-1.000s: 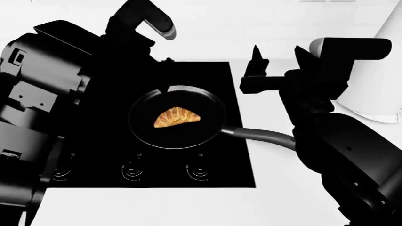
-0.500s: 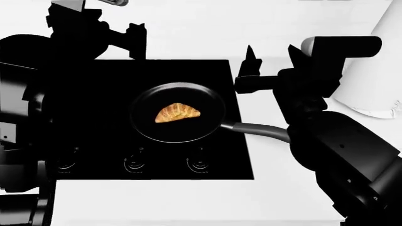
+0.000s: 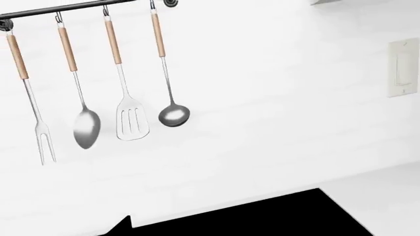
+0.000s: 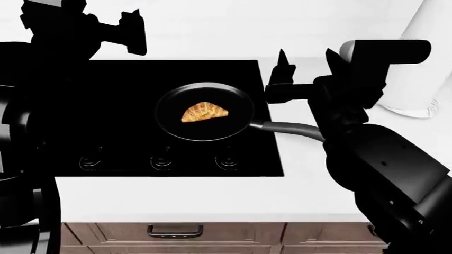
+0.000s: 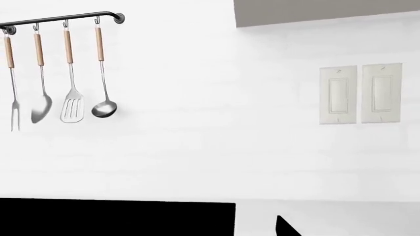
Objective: Pick the croissant and place it on the pan. Then turn on the stove to warm the croissant.
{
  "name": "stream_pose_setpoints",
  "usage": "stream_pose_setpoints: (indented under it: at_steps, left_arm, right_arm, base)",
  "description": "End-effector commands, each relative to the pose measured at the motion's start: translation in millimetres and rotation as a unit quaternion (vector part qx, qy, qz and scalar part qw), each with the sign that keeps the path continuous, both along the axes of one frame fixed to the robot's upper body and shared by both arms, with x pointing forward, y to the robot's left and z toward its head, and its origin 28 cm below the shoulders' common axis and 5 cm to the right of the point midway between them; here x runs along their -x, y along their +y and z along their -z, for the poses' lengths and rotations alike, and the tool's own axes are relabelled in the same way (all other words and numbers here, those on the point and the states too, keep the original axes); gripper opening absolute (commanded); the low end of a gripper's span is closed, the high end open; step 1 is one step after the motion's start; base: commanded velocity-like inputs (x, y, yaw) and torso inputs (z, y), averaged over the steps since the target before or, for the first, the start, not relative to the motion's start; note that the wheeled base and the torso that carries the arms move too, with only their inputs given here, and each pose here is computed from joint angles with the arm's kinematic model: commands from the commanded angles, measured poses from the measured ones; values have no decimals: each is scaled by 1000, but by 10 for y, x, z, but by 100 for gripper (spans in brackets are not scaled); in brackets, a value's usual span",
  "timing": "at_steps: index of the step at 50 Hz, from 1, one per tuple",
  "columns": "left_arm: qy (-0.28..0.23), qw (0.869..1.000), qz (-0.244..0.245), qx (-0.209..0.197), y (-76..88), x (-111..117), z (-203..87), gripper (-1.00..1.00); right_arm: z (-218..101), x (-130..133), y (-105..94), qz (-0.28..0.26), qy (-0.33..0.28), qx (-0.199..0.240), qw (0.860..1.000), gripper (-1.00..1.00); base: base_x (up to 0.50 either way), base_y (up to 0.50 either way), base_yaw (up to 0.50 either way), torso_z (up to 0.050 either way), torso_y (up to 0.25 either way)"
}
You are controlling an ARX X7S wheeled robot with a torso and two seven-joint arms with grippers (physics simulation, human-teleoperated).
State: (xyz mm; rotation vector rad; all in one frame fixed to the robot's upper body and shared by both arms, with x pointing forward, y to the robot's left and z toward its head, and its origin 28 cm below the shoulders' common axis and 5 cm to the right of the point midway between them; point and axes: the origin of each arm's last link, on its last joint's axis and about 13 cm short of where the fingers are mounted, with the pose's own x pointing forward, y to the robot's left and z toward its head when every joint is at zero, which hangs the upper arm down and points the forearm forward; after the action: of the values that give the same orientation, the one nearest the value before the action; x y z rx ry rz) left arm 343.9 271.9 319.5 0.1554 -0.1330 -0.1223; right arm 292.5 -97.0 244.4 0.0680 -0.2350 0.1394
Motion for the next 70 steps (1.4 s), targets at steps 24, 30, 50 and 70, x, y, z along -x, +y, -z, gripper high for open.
stream_pose_setpoints:
  at_steps: [24,30,50,70]
  left_arm:
    - [-6,1000,2,1,-10,-27,70,100]
    - [-12,1000,10,0,-27,-33,48,100]
    - [-18,1000,20,2,-64,-69,72,100]
    - [-13,1000,26,2,-84,-45,101,100]
  right_arm:
    - [94,8,-33,4,52,25,998,100]
    - [139,-20,-79,15,105,23,994,100]
    - [301,106,-63,-8,174,34,984,100]
    - [544,201,-73,-11,198,26,980,100]
  base:
    - [0,311,0,0,0]
    - [0,0,0,0,0]
    - [0,0,0,0,0]
    - [0,0,0,0,0]
